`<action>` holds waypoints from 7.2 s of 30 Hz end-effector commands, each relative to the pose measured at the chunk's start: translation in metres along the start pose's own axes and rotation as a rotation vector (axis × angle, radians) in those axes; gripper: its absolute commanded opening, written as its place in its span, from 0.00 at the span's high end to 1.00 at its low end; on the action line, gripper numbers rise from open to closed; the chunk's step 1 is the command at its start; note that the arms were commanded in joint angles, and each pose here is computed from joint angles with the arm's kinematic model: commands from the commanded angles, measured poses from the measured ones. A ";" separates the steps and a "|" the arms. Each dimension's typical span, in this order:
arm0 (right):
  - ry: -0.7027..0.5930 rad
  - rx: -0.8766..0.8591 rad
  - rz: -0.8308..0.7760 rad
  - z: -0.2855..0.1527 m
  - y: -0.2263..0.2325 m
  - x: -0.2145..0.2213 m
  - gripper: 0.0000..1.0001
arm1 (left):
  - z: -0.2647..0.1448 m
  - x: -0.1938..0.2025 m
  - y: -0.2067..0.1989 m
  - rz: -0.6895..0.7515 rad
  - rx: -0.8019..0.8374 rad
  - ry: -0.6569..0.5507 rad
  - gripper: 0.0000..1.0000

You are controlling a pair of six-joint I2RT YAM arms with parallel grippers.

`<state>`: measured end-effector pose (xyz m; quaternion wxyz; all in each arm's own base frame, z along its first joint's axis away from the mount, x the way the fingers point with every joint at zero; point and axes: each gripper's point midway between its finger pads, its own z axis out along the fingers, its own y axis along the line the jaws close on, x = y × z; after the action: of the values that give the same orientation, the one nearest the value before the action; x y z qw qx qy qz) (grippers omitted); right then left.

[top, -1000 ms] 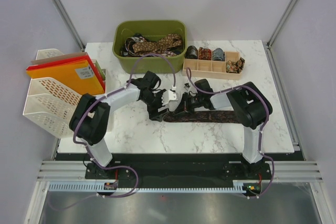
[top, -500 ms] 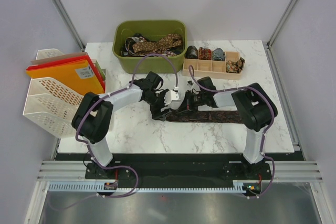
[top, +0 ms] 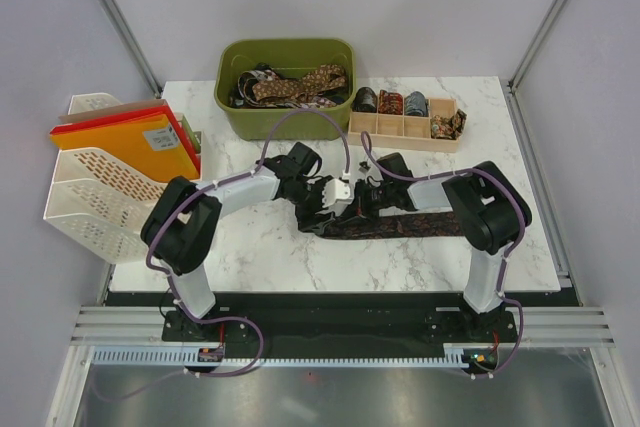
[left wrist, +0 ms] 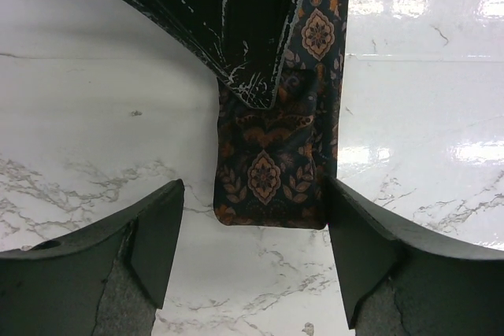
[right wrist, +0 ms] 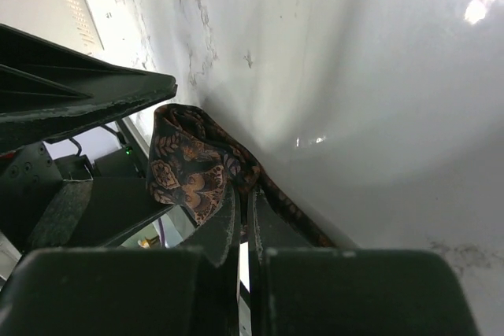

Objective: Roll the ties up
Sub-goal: Roll the tie at the center of the board.

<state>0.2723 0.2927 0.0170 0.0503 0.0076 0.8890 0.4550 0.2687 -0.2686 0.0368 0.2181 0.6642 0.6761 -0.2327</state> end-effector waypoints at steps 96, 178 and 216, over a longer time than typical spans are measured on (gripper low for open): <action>-0.044 -0.059 0.013 -0.037 0.023 -0.031 0.68 | 0.050 0.021 -0.031 -0.028 0.091 0.225 0.63; -0.010 0.106 0.027 -0.012 -0.043 -0.007 1.00 | 0.017 -0.038 0.003 0.012 -0.029 -0.025 0.50; -0.053 -0.083 -0.038 -0.053 0.033 -0.034 0.57 | 0.056 0.016 -0.023 -0.041 0.121 0.248 0.60</action>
<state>0.2934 0.2587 0.0373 0.0514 0.0407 0.8873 0.4564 0.2656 -0.3107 0.0236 0.1619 0.6679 0.6932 -0.2170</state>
